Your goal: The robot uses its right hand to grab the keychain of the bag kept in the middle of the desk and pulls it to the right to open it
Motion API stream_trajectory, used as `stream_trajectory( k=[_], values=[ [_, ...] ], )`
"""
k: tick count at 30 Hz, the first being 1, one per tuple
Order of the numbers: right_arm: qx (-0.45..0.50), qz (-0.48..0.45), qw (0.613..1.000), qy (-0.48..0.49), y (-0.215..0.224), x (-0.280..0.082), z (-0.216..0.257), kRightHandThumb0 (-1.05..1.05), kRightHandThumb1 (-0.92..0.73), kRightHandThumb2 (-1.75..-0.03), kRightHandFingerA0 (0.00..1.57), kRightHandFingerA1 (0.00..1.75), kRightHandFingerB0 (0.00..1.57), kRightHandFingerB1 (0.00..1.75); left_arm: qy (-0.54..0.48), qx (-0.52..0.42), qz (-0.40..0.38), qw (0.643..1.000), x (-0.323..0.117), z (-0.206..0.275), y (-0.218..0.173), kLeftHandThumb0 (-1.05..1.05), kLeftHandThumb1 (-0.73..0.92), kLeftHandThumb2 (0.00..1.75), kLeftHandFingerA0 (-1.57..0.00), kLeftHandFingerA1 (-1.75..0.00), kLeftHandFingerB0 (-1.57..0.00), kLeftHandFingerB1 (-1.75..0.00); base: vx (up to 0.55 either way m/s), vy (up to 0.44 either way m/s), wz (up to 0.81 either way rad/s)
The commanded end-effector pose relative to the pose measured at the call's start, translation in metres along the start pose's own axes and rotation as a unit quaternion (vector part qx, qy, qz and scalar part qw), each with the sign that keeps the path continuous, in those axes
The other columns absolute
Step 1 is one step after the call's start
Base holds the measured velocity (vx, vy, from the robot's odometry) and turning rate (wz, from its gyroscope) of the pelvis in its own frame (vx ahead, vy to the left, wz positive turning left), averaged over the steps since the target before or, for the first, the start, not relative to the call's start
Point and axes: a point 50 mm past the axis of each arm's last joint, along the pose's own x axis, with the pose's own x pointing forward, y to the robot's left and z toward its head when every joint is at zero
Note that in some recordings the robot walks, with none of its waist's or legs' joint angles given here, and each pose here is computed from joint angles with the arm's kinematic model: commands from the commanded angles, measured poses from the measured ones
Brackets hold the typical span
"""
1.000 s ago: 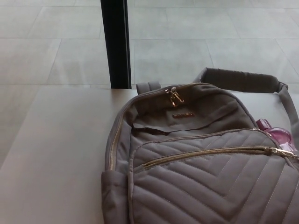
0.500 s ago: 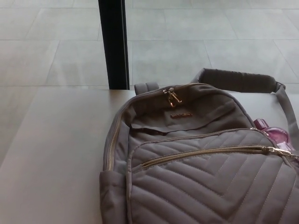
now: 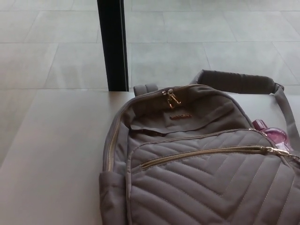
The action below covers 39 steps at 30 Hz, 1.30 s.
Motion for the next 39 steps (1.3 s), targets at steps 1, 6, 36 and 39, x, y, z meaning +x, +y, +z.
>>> stream_trajectory(
  k=[1,6,36,39],
  values=[
    [-0.011,0.134,0.989,0.066,0.045,-0.010,-0.044,-0.45,-0.68,-0.60,0.64,0.75,0.19,0.27,0.031,0.013,0.006,0.999,0.001,0.007,0.011,-0.85,0.92,0.78,-0.48,-0.53,-0.38,-0.42,0.00,0.000,0.00],
    [-0.089,0.176,0.980,0.030,0.051,-0.013,-0.042,-0.46,-0.65,-0.60,0.68,0.94,0.20,0.29,0.028,0.024,0.008,0.999,0.002,0.010,0.011,-0.82,0.92,0.77,-0.51,-0.52,-0.42,-0.41,0.00,0.000,0.00],
    [-0.047,0.196,0.980,-0.005,0.063,0.000,-0.015,-0.69,-0.60,-0.89,0.66,0.93,0.06,0.41,0.020,0.098,-0.005,0.995,0.011,0.033,0.004,-0.79,0.74,1.11,-0.44,-0.60,-0.33,-0.52,0.00,0.000,0.00],
    [-0.036,0.195,0.980,-0.026,0.067,0.003,-0.004,-0.60,-0.73,-0.62,0.59,0.95,0.17,0.28,0.008,0.079,-0.011,0.997,0.015,0.044,-0.001,-0.75,0.85,0.66,-0.45,-0.54,-0.36,-0.37,0.00,0.000,0.00]
  ],
)
